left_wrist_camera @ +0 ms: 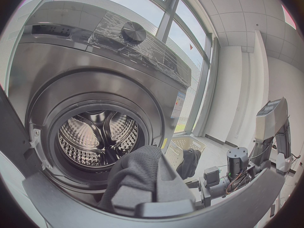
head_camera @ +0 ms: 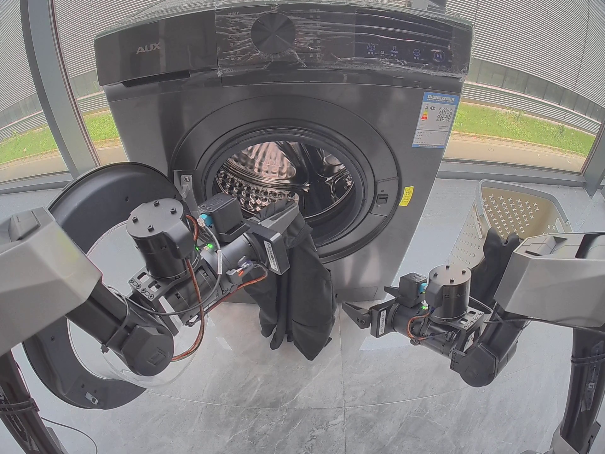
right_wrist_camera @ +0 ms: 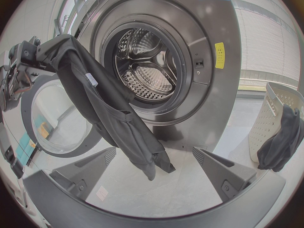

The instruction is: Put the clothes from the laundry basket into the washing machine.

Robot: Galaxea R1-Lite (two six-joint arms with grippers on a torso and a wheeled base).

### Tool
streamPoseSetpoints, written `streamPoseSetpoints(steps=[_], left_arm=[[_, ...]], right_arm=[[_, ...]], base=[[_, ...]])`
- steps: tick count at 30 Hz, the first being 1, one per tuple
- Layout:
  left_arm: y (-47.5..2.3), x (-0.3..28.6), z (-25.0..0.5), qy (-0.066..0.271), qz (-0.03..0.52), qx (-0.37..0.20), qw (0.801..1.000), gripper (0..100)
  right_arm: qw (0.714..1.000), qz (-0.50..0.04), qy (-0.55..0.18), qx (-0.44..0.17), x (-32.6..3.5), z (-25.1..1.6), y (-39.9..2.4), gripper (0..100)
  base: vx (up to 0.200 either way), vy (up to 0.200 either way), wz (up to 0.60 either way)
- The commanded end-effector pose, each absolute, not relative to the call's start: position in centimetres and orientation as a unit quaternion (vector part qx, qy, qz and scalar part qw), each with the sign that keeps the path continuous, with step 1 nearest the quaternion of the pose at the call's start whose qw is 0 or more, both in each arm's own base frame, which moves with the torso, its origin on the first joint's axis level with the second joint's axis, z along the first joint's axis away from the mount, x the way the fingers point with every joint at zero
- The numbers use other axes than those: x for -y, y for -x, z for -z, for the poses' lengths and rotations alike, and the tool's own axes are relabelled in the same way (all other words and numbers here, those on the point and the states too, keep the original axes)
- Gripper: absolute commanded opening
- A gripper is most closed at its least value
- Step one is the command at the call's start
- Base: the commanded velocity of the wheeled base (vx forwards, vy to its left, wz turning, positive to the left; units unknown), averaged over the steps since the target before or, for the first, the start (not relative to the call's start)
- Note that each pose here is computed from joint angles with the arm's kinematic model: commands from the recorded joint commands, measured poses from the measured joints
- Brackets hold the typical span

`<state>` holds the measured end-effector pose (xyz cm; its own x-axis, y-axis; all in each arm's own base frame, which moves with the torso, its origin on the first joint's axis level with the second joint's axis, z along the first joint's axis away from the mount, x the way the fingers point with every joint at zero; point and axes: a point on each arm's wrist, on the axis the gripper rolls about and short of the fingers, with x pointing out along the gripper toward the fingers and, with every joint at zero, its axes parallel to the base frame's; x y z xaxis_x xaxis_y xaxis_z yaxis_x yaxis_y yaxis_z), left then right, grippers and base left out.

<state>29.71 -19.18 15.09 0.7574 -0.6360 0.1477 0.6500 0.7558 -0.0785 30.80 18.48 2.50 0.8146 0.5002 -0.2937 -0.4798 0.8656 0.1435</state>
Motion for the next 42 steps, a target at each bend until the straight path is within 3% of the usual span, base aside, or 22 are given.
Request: streamPoseSetpoints(steps=[1,12,29,30,38,42], left_arm=[[-29.6,19.1,-15.3,0.063,0.344,0.059,0.935,0],[-29.5,19.1,-15.2,0.064,0.345,0.061,0.934,0],[-28.3,18.6,-15.9,0.065,0.35,0.065,0.932,0],[-28.2,18.5,-15.9,0.065,0.35,0.065,0.932,0],[-28.4,18.4,-15.5,0.065,0.347,0.065,0.933,0],[-28.2,17.3,-14.7,0.058,0.329,0.051,0.941,0]], right_arm=[[0.946,-0.267,-0.024,-0.183,-18.9,-0.4,-30.6,100],[0.93,-0.324,-0.03,-0.171,-20.6,0.6,-30.3,100],[0.937,-0.328,-0.048,-0.109,-23.4,2.2,-35.1,100],[0.937,-0.33,-0.049,-0.107,-23.6,2.1,-35.1,0],[0.937,-0.334,-0.055,-0.085,-23.6,1.3,-34.8,0],[0.943,-0.322,-0.06,-0.067,-22.0,-1.5,-33.8,0]], base=[[0.0,0.0,0.0],[0.0,0.0,0.0],[0.0,0.0,0.0],[0.0,0.0,0.0],[0.0,0.0,0.0],[0.0,0.0,0.0]])
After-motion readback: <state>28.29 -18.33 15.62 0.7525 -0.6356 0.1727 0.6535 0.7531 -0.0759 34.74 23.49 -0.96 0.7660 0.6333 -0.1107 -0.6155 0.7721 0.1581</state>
